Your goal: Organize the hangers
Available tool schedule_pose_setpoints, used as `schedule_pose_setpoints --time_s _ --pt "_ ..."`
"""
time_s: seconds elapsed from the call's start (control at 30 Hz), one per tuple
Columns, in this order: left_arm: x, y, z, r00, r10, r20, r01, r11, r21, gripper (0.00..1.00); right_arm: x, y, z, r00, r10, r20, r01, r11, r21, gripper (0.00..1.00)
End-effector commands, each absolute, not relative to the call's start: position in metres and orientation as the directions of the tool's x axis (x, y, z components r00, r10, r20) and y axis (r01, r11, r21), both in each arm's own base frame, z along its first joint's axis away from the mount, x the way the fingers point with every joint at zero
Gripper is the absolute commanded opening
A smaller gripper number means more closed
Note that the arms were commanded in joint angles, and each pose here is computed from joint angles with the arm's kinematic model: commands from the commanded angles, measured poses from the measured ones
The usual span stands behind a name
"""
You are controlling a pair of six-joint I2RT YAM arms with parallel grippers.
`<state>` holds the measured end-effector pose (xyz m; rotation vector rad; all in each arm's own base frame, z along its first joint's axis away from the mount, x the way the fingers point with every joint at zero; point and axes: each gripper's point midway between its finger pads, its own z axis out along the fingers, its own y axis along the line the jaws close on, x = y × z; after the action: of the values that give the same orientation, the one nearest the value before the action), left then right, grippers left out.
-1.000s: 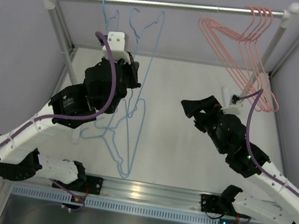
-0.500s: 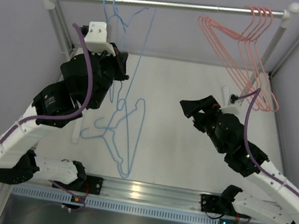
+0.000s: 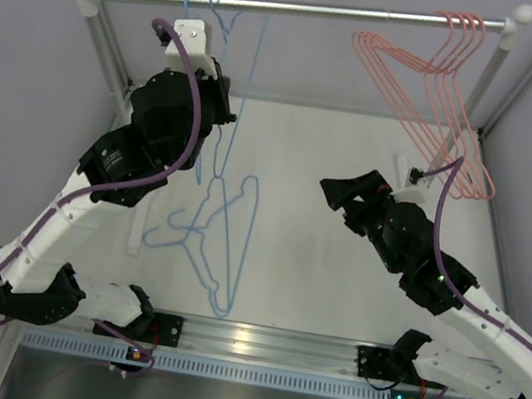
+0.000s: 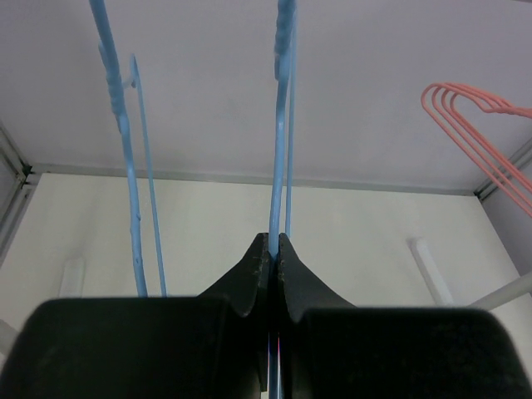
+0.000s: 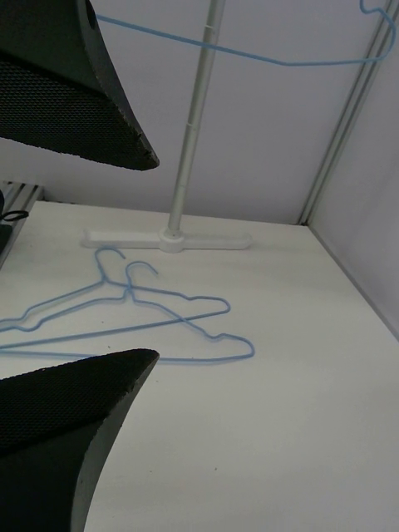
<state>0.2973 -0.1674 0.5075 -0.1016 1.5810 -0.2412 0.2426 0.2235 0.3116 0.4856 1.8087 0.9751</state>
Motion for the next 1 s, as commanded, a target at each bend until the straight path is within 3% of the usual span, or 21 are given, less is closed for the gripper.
schedule_pose_setpoints --time_s 0.0,0.37,0.97 --pt "0.304 -0.162 0.524 -0.005 -0.272 -0.962 0.099 0.957 -0.271 0.0 0.24 0.223 0.326 -0.42 0.702 -0.575 -0.131 0.58 0.804 0.85" --pt "0.332 -0.15 0.505 -0.068 -0.286 -0.956 0.084 0.953 -0.291 0.0 0.239 0.223 0.322 -0.422 0.701 -0.575 -0.126 0.583 0.803 0.85" --pt "0.323 -0.147 0.492 -0.094 -0.285 -0.954 0.09 0.952 -0.294 0.0 0.24 0.224 0.315 -0.432 0.695 -0.575 -0.115 0.589 0.8 0.85"
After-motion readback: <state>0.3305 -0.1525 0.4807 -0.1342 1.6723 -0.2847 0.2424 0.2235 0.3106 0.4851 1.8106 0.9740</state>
